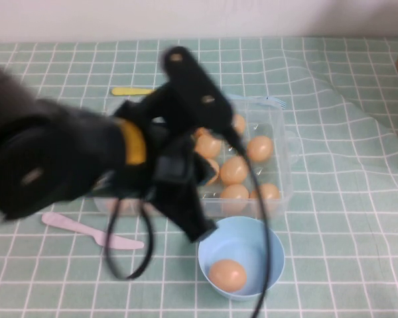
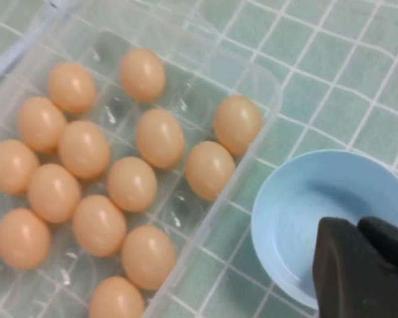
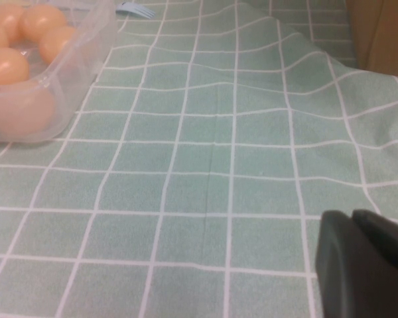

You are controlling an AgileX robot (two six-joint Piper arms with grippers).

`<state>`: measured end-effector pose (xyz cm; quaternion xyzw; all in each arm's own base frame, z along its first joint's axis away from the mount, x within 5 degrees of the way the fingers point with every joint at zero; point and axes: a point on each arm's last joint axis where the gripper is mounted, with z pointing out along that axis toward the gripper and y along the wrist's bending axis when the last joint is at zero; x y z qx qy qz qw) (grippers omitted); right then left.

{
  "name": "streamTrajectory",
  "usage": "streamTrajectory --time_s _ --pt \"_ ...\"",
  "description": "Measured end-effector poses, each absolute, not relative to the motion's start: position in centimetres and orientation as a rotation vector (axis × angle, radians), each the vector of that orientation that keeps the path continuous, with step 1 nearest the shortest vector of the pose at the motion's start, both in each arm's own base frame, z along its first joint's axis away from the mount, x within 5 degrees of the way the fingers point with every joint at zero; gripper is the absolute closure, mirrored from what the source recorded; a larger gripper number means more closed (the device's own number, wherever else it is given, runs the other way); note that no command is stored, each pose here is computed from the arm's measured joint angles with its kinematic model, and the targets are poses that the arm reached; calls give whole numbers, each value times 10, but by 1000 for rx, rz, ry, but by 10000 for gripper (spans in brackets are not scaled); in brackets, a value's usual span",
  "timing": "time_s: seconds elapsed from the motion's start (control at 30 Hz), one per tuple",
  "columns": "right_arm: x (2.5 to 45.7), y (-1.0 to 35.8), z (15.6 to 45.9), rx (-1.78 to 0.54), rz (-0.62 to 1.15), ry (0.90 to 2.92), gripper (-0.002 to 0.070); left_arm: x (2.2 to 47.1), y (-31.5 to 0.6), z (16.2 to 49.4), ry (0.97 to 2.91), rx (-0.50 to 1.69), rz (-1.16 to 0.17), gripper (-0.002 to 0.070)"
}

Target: Take an egg out of the egg box

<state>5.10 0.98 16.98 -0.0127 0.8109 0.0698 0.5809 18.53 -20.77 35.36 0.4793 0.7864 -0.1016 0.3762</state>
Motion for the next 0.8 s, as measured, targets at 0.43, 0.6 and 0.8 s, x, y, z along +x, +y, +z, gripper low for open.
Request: streamTrajectory --time_s 0.43,0.6,0.8 --pt "51 10 170 -30 163 1895 694 111 -117 351 1844 862 -425 675" --pt "51 10 170 -30 163 1895 694 107 -111 344 1853 865 -413 675" --pt "51 10 170 -30 163 1895 694 107 -112 344 1854 836 -440 675"
